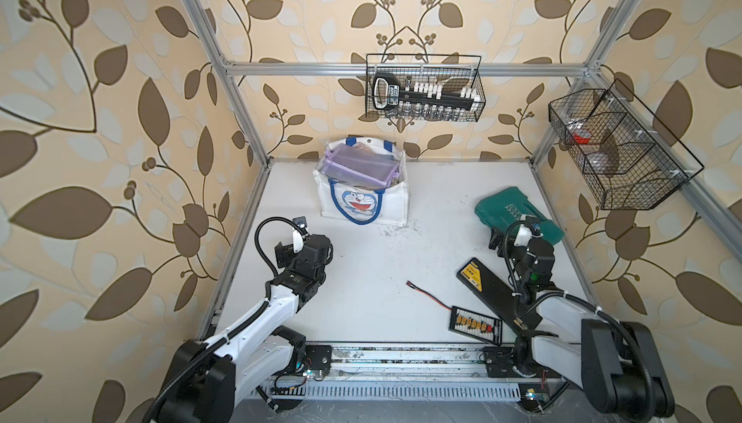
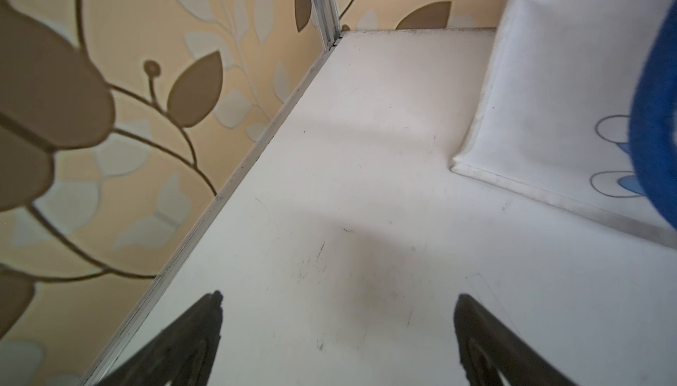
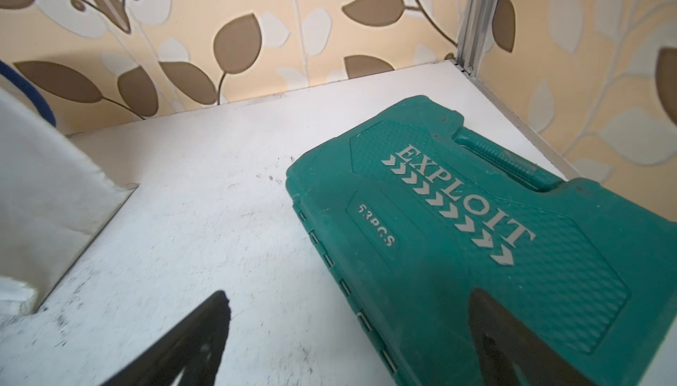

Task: Put the pencil pouch into the canvas bag
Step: Reset both arms

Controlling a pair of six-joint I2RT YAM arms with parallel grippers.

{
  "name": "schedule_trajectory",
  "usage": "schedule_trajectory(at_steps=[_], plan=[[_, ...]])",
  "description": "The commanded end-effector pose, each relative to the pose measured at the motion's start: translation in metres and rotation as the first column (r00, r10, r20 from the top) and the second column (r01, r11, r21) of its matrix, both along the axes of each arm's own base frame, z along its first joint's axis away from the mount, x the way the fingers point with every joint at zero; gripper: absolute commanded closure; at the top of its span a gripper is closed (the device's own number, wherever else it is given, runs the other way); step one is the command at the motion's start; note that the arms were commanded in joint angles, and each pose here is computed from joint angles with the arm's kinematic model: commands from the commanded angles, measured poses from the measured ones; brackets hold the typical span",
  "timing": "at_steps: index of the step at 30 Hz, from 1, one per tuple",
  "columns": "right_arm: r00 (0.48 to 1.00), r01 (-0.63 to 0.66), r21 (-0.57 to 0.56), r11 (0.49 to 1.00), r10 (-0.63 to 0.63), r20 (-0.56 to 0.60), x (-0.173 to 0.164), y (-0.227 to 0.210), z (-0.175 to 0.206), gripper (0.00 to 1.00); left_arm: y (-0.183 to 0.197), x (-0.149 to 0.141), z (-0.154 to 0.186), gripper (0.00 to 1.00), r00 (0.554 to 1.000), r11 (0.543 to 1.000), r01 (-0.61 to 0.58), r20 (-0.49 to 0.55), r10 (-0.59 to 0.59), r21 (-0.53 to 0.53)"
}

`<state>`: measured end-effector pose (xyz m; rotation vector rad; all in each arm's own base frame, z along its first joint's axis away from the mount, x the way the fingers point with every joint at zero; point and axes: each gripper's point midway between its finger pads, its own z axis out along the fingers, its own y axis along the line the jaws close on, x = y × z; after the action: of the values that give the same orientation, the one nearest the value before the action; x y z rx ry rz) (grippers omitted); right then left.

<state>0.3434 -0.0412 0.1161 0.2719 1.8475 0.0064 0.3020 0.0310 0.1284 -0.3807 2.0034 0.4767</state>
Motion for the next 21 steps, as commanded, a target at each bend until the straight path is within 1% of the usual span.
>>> schedule_trajectory(at_steps=[1, 2, 3, 4, 5, 6, 7, 11, 13, 14, 16, 17, 18, 21], plan=[[0.991, -0.028, -0.012, 1.0, 0.03, 0.133, 0.015, 0.002, 0.021, 0.0, 0.006, 0.037, 0.026, 0.01, 0.98, 0.998, 0.005, 0.198, 0.007, -0.061], [0.992, -0.044, -0.027, 0.999, 0.047, 0.115, 0.02, 0.003, 0.018, 0.0, 0.006, 0.042, 0.022, 0.01, 0.98, 0.998, 0.016, 0.199, -0.005, -0.054], [0.992, -0.043, -0.033, 0.999, 0.047, 0.119, 0.024, 0.002, 0.019, 0.0, 0.007, 0.047, 0.021, 0.01, 0.976, 0.998, 0.03, 0.218, -0.018, -0.053], [0.994, -0.036, -0.024, 0.999, 0.038, 0.105, 0.026, 0.0, 0.014, 0.01, 0.005, 0.053, 0.019, 0.01, 0.974, 0.997, 0.063, 0.219, -0.053, -0.04], [0.992, -0.028, -0.022, 0.999, 0.031, 0.119, 0.026, -0.001, 0.014, 0.0, 0.005, 0.058, 0.016, 0.01, 0.974, 0.996, 0.087, 0.214, -0.077, -0.037], [0.99, -0.052, -0.035, 0.998, 0.056, 0.126, 0.025, 0.003, 0.012, 0.0, 0.001, 0.063, 0.011, 0.01, 0.977, 0.99, 0.127, 0.179, -0.115, -0.056], [0.991, -0.067, -0.044, 0.997, 0.072, 0.115, 0.024, 0.008, 0.009, 0.0, -0.004, 0.067, 0.01, 0.01, 0.974, 0.983, 0.169, 0.166, -0.156, -0.071], [0.989, -0.069, -0.06, 0.996, 0.076, 0.128, 0.025, 0.012, 0.003, 0.0, -0.018, 0.06, 0.01, 0.01, 0.941, 0.955, 0.287, 0.208, -0.265, -0.079], [0.991, -0.054, -0.072, 0.996, 0.062, 0.114, 0.025, 0.012, 0.001, 0.0, -0.019, 0.055, 0.001, 0.01, 0.93, 0.941, 0.321, 0.225, -0.292, -0.104], [0.991, -0.055, -0.073, 0.996, 0.063, 0.118, 0.026, 0.013, 0.002, 0.0, -0.021, 0.056, -0.002, 0.01, 0.925, 0.937, 0.335, 0.225, -0.307, -0.097], [0.992, -0.052, -0.076, 0.996, 0.06, 0.11, 0.026, 0.012, 0.0, 0.0, -0.03, 0.063, -0.011, 0.01, 0.915, 0.919, 0.379, 0.188, -0.356, -0.105], [0.992, -0.052, -0.08, 0.995, 0.061, 0.111, 0.027, 0.013, 0.001, 0.01, -0.03, 0.063, -0.016, 0.01, 0.915, 0.918, 0.381, 0.187, -0.358, -0.107], [0.993, -0.053, -0.087, 0.995, 0.062, 0.102, 0.027, 0.015, 0.0, 0.0, -0.027, 0.065, -0.024, 0.01, 0.923, 0.926, 0.361, 0.181, -0.339, -0.11], [0.993, -0.053, -0.097, 0.994, 0.063, 0.099, 0.028, 0.017, 0.0, 0.0, -0.023, 0.073, -0.046, 0.01, 0.937, 0.936, 0.335, 0.142, -0.319, -0.111]])
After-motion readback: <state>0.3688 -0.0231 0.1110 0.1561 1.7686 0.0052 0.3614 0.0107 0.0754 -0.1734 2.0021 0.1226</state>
